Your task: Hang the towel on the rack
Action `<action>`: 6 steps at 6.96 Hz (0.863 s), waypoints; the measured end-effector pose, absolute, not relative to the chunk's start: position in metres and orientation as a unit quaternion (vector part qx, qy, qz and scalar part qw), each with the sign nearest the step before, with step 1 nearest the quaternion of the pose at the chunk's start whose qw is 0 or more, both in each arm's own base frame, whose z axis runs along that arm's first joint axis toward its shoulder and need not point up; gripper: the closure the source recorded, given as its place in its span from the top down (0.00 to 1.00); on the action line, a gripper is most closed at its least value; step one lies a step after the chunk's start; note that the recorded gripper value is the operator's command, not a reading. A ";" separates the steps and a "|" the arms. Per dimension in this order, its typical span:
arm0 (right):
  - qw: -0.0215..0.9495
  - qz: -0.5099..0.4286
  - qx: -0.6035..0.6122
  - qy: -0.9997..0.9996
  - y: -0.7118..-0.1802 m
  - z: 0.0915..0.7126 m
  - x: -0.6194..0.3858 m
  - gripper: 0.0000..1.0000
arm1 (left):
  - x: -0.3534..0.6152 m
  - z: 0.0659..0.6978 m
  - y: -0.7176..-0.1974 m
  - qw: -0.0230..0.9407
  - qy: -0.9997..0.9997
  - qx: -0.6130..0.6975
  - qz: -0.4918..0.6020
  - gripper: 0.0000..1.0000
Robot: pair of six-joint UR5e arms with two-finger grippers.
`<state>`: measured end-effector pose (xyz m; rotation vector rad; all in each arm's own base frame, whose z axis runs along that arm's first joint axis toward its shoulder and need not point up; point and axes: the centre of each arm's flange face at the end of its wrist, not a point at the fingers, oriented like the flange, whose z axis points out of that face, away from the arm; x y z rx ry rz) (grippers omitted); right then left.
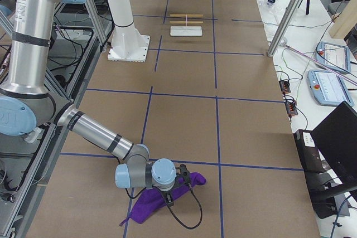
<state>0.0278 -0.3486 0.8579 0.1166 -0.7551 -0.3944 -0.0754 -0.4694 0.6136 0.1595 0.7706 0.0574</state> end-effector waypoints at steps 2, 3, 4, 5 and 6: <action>0.913 -0.198 0.040 -0.354 -0.345 0.871 0.022 1.00 | -0.075 0.614 -0.469 0.923 0.375 0.078 0.028 1.00; 0.914 -0.200 0.035 -0.352 -0.345 0.876 0.020 0.99 | -0.076 0.614 -0.469 0.923 0.375 0.078 0.028 1.00; 0.914 -0.201 0.033 -0.352 -0.345 0.877 0.019 0.85 | -0.076 0.614 -0.469 0.923 0.376 0.078 0.028 1.00; 0.914 -0.201 0.032 -0.352 -0.345 0.877 0.019 0.65 | -0.075 0.613 -0.469 0.923 0.376 0.078 0.028 1.00; 0.914 -0.201 0.033 -0.352 -0.346 0.877 0.019 0.36 | -0.075 0.613 -0.470 0.923 0.376 0.078 0.028 1.00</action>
